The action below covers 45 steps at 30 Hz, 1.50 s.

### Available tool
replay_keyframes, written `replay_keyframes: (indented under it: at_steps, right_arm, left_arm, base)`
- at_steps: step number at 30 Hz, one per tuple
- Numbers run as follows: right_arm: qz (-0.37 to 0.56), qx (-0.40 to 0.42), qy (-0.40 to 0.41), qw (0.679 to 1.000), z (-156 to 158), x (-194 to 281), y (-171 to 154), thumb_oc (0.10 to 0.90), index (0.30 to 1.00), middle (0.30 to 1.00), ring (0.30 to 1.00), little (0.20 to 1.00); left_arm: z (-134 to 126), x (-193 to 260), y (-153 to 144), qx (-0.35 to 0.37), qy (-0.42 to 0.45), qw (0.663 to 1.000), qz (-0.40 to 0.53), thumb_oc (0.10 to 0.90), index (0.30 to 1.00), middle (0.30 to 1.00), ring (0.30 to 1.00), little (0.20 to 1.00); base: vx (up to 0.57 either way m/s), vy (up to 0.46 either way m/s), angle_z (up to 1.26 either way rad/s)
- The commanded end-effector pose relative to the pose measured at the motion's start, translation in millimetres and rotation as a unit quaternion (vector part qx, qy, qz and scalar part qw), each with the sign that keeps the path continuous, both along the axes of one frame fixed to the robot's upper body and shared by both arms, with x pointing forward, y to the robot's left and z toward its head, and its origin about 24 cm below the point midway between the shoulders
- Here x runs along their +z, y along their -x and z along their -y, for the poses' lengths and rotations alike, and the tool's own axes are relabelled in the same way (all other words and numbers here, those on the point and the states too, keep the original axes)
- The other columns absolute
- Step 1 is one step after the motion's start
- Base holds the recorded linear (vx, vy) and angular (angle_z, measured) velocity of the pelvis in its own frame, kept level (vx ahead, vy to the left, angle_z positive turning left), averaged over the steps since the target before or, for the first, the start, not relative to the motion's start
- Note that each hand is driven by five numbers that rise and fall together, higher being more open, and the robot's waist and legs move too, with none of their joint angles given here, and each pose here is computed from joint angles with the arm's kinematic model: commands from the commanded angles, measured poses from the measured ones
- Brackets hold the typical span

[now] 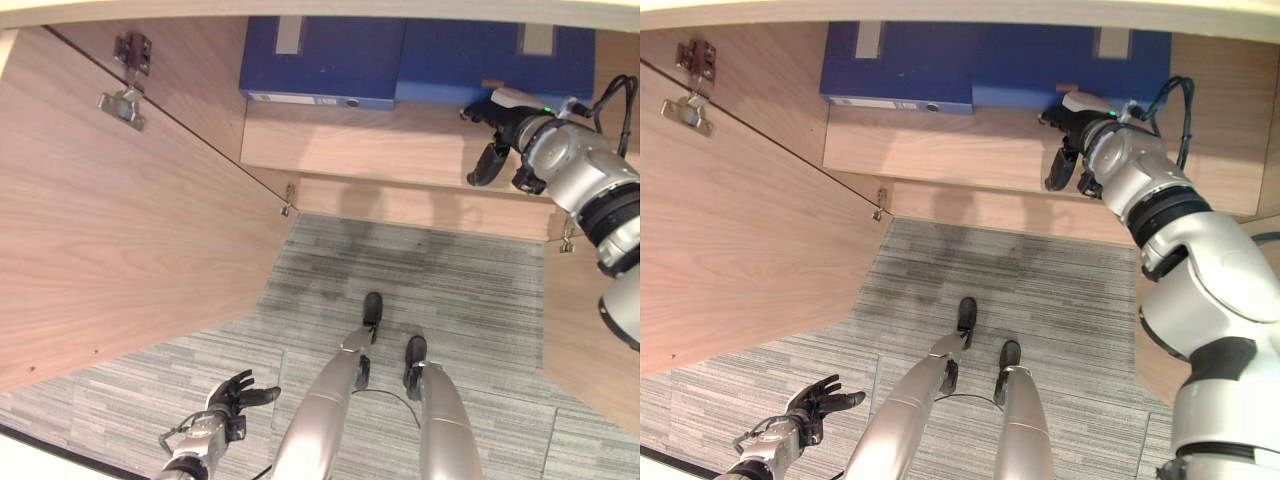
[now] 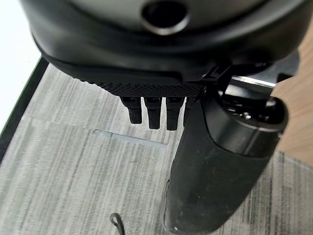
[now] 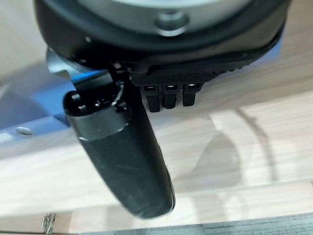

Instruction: Put the empty folder in the office cabinet

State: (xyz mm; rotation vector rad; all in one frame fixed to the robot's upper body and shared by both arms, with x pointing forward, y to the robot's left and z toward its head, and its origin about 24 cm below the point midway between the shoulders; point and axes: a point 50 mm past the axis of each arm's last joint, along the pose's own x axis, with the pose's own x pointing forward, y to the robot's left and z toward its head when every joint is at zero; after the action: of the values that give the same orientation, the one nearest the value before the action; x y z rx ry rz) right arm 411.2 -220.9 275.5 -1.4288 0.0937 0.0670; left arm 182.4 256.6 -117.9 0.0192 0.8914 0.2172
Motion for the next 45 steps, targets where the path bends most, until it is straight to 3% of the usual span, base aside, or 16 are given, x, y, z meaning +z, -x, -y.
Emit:
replay_keyframes:
  at_steps: [1,9,14,22,27,37,45]
  right_arm:
    - [-0.068,-0.021,0.043,0.997,24,-12,7,0.8,0.9,0.9,0.9,0.9]
    - [-0.154,0.052,0.165,0.973,-1,-56,15,0.8,0.9,0.9,0.9,0.9]
    - [-0.14,0.04,0.153,0.977,5,-53,13,0.8,0.9,0.9,0.9,0.9]
    - [-0.142,0.113,0.142,0.973,-22,-73,24,0.8,0.9,0.9,0.9,0.9]
    - [-0.081,0.156,0.018,0.984,-26,-68,37,0.8,0.9,0.9,0.9,0.9]
    - [0.001,0.151,-0.186,0.971,19,-84,94,0.8,0.9,0.9,0.9,0.9]
    - [-0.043,0.051,-0.226,0.972,64,-146,147,0.8,0.9,0.9,0.9,0.9]
  left_arm:
    - [-36,-9,46,0.016,-0.045,0.996,-0.072,0.8,0.9,0.9,0.9,0.9]
    - [-24,-12,45,0.006,-0.033,0.997,-0.065,0.8,0.9,0.9,0.9,0.9]
    - [-19,-13,42,0.008,-0.03,0.997,-0.064,0.8,0.9,0.9,0.9,0.9]
    - [-28,-12,47,0.022,-0.043,0.996,-0.074,0.8,0.9,0.9,0.9,0.9]
    - [-32,-14,52,0.018,-0.058,0.994,-0.095,0.8,0.9,0.9,0.9,0.9]
    - [-22,-21,56,-0.034,-0.069,0.988,-0.131,0.8,0.9,0.9,0.9,0.9]
    - [-4,-31,70,-0.089,-0.066,0.98,-0.163,0.8,0.9,0.9,0.9,0.9]
  base:
    - [0.0,0.002,-0.04]
    - [-0.02,0.003,-0.06]
    - [-0.03,-0.01,-0.03]
    - [-0.02,-0.036,-0.02]
    - [0.01,-0.032,-0.06]
    - [-0.01,-0.044,-0.27]
    - [0.01,-0.003,-0.37]
